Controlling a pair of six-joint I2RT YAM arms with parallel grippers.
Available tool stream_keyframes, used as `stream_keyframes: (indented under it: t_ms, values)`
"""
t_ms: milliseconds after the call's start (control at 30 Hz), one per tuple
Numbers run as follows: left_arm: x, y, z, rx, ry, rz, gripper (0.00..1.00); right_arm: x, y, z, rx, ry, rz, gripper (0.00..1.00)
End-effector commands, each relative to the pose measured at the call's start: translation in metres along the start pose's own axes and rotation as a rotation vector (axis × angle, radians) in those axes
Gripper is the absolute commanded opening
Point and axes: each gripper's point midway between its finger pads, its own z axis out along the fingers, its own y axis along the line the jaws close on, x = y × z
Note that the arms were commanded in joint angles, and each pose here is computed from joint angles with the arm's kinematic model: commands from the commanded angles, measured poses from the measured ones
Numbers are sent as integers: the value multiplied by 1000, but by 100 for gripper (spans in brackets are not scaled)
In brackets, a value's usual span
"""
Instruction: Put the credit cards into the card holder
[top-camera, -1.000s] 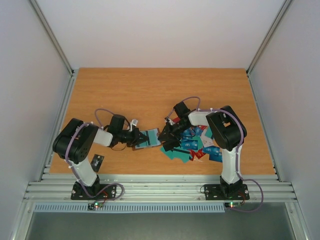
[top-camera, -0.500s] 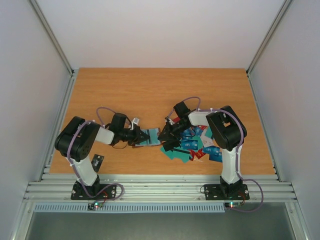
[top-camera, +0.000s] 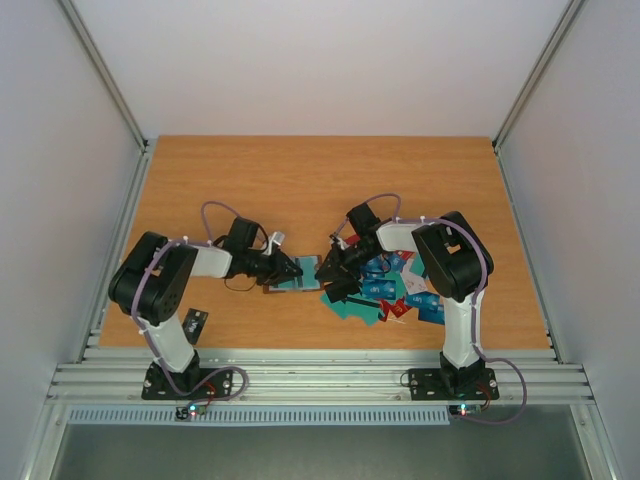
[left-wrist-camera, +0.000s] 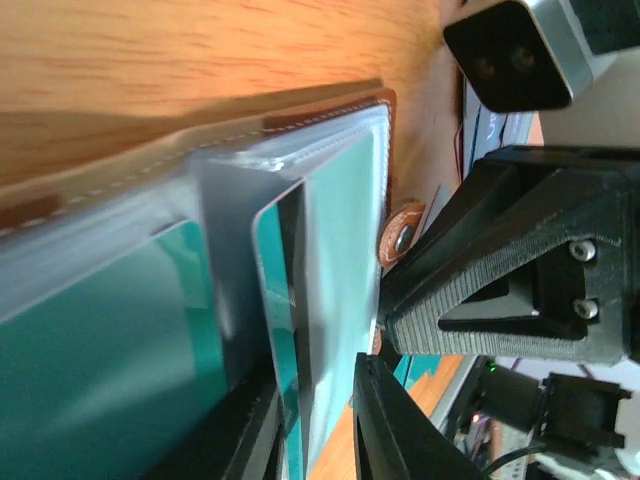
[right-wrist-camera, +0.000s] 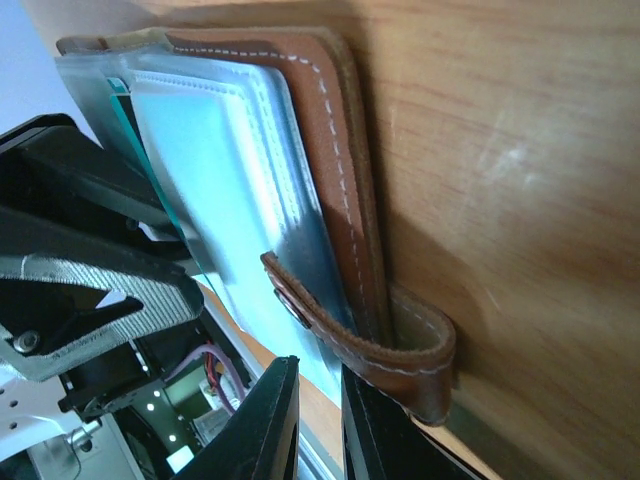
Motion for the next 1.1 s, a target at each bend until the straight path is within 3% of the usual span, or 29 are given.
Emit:
stream_keyframes:
  t_ms: [0, 133, 767, 1067]
  values:
    - [15, 8, -5, -106, 51, 6, 25, -8, 8, 2, -11, -15, -27, 14]
    - [15, 11, -13, -185, 65, 6, 32, -9, 9, 2, -13, -20, -27, 14]
    - [7, 5, -2, -467, 159, 42, 41, -17, 16, 4, -62, -53, -19, 14]
    - [-1, 4, -17, -653, 155, 25, 50, -19, 28, 0, -91, -70, -26, 14]
